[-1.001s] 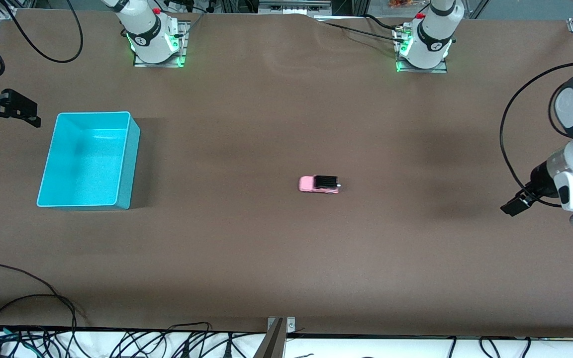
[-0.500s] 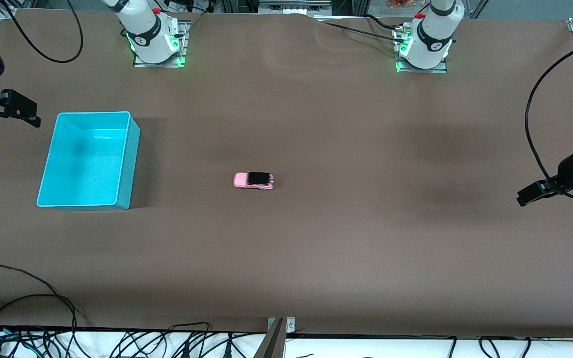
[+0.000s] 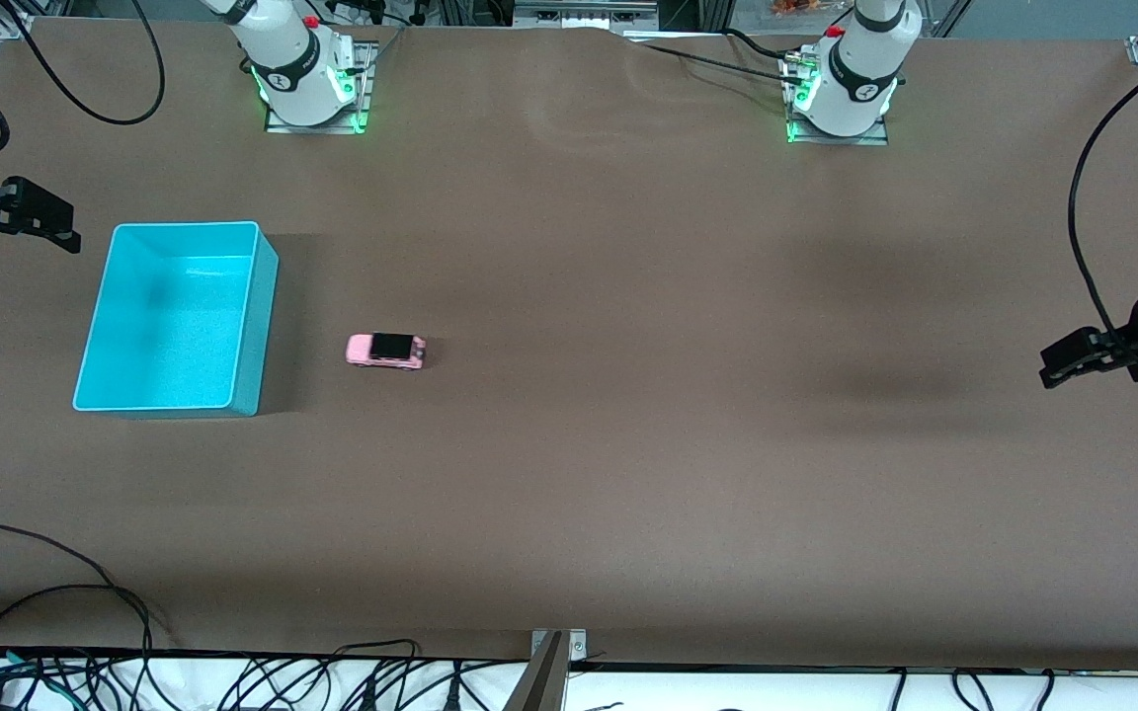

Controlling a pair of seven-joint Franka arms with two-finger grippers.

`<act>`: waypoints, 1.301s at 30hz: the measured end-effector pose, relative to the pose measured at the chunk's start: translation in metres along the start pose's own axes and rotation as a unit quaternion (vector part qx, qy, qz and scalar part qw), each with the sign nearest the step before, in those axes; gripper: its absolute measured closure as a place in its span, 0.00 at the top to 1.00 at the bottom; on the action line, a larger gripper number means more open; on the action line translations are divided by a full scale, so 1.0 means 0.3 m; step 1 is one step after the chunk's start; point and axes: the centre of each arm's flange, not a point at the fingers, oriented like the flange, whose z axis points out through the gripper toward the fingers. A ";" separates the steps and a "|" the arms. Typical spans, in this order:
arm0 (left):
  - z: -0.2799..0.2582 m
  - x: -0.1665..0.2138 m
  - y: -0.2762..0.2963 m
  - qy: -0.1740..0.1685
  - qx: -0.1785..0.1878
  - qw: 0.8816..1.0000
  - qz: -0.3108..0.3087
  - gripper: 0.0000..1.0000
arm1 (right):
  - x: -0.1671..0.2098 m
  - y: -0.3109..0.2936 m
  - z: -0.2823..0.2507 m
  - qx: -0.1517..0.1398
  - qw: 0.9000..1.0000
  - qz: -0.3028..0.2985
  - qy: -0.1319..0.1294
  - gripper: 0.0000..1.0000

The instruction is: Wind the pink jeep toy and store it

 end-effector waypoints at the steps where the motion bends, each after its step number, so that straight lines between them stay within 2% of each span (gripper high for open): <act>1: -0.008 -0.006 0.002 -0.002 0.000 1.000 0.001 1.00 | 0.000 0.000 0.000 0.000 1.000 0.000 0.000 1.00; 39: 0.000 -0.033 0.051 -0.019 -0.005 1.000 0.020 1.00 | 0.022 -0.044 0.026 0.001 1.000 -0.012 -0.007 1.00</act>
